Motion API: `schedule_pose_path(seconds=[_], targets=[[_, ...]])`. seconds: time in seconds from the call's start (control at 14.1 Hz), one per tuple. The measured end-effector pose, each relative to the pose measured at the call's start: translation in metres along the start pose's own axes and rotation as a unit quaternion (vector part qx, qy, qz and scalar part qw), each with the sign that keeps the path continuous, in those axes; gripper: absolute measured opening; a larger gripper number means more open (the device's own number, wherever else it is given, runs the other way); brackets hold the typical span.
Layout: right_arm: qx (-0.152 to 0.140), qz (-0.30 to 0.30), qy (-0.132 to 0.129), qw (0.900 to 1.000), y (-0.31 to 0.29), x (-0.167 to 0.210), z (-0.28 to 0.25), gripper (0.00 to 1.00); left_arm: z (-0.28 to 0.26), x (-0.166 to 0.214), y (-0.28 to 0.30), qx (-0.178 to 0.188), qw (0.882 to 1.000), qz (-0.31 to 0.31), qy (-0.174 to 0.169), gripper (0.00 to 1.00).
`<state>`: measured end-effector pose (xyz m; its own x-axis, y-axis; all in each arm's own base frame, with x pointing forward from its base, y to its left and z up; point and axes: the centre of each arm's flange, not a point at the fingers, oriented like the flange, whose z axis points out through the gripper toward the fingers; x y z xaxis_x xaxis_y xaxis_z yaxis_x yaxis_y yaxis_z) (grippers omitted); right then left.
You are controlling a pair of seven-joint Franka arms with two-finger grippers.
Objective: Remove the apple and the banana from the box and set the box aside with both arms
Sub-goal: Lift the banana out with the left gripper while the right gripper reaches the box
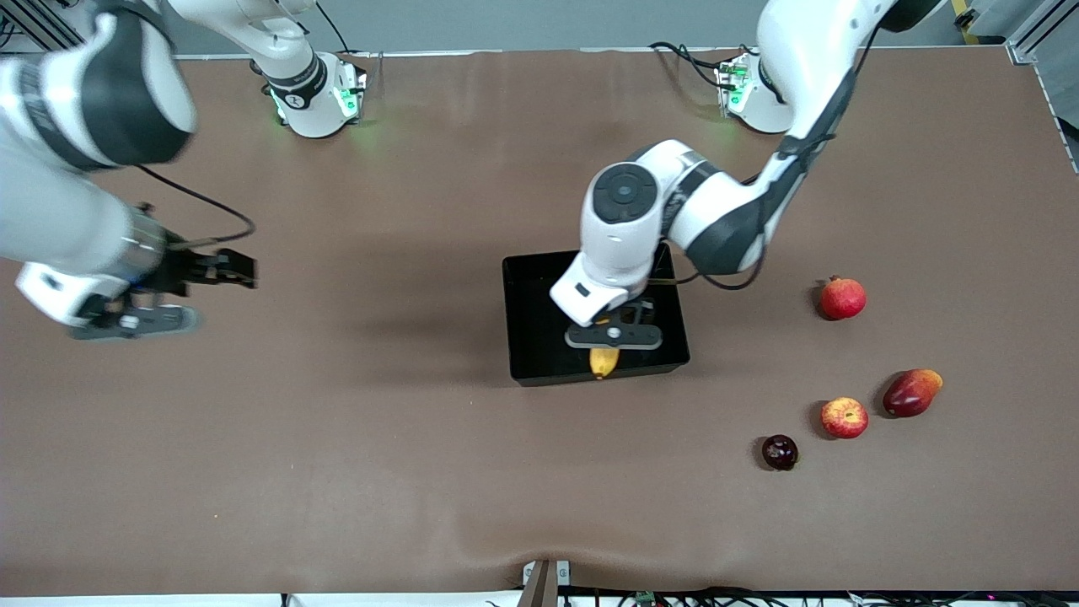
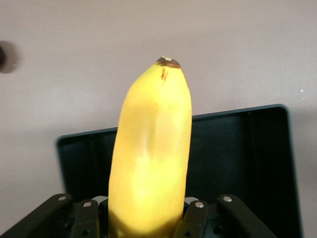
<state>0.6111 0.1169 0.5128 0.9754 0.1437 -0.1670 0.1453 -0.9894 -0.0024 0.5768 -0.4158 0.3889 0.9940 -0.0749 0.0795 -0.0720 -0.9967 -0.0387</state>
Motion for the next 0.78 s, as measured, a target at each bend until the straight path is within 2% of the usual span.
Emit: schedule_pose_path(seconds=[0.28,0.5,0.64,0.78], targets=[[-0.005,-0.025,-0.023,0.999,-0.034,0.013,0.032,1.00,-0.022,0.006,-0.049,0.017,0.998,0.044,-0.051,0.07],[-0.007,-0.047,-0.013,0.999,-0.064,0.032,0.062,1.00,-0.021,0.012,-0.091,0.018,0.993,0.089,-0.079,0.07],[-0.008,-0.066,-0.025,0.997,-0.093,0.037,0.086,1.00,-0.010,0.013,-0.118,0.021,0.988,0.117,-0.095,0.07],[0.012,-0.071,-0.024,0.997,-0.122,0.043,0.106,1.00,0.005,0.012,-0.140,0.023,0.984,0.133,-0.112,0.07]])
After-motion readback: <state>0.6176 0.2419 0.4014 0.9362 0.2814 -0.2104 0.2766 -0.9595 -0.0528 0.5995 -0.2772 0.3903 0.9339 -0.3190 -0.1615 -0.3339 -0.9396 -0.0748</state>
